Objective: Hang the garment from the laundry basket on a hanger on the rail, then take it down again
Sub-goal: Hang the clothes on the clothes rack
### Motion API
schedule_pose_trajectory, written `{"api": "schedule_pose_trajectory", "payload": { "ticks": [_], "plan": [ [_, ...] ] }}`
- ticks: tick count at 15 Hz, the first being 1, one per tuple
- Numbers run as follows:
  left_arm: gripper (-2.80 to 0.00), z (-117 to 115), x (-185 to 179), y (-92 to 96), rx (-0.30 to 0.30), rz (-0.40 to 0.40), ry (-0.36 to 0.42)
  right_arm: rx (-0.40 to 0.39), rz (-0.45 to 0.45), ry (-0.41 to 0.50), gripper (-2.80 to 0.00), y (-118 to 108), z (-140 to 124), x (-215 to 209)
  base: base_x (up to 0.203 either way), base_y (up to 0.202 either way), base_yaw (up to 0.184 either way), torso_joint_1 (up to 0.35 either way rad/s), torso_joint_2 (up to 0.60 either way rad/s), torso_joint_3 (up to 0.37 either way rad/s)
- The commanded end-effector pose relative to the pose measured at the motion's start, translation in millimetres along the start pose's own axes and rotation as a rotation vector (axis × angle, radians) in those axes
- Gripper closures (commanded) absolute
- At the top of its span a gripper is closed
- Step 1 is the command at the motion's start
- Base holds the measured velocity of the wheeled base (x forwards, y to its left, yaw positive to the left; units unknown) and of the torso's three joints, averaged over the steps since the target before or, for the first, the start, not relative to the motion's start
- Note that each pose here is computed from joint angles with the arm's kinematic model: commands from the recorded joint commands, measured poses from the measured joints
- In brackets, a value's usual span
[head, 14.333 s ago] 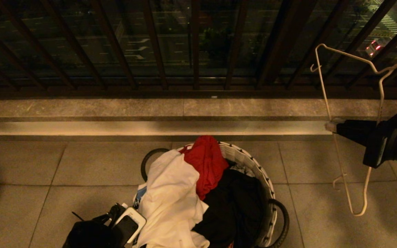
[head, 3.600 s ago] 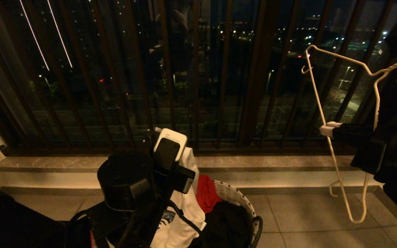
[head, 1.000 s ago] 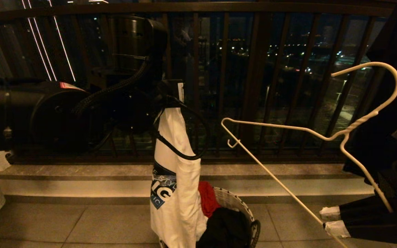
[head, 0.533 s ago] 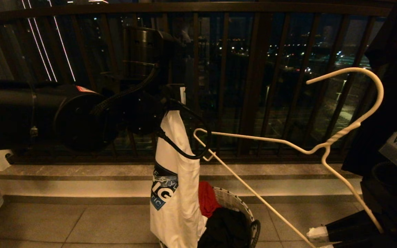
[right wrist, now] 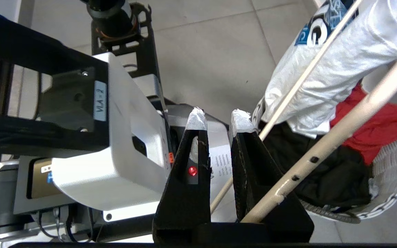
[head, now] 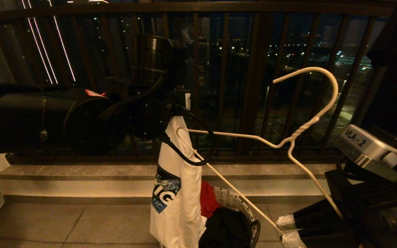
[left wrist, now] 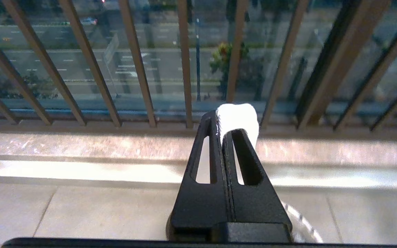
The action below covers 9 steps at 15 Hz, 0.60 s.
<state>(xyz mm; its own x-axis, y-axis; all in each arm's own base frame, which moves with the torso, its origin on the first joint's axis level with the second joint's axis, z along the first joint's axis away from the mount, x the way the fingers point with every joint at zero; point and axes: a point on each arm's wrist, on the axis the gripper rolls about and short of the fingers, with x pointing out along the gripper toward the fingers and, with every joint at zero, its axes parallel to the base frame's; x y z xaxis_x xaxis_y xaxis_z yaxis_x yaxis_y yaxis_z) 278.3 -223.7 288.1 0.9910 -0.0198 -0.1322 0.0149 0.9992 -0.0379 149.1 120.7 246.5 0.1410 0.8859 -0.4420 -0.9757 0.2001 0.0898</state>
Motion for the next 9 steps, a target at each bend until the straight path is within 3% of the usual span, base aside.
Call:
{"api": "schedule_pose_trajectory", "payload": {
  "ticks": [1,9],
  "plan": [
    [0.00,2,-7,0.0,-0.002,-0.007,-0.002,0.012,0.013,0.019,0.00,-6,-1,9,0.000,0.000,0.000,0.000,0.00,0.000],
    [0.00,0,-21,6.2,0.033,-0.012,0.035,0.010,-0.010,0.023,0.00,-8,0,9,0.000,0.000,0.000,0.000,0.00,0.000]
  ]
}}
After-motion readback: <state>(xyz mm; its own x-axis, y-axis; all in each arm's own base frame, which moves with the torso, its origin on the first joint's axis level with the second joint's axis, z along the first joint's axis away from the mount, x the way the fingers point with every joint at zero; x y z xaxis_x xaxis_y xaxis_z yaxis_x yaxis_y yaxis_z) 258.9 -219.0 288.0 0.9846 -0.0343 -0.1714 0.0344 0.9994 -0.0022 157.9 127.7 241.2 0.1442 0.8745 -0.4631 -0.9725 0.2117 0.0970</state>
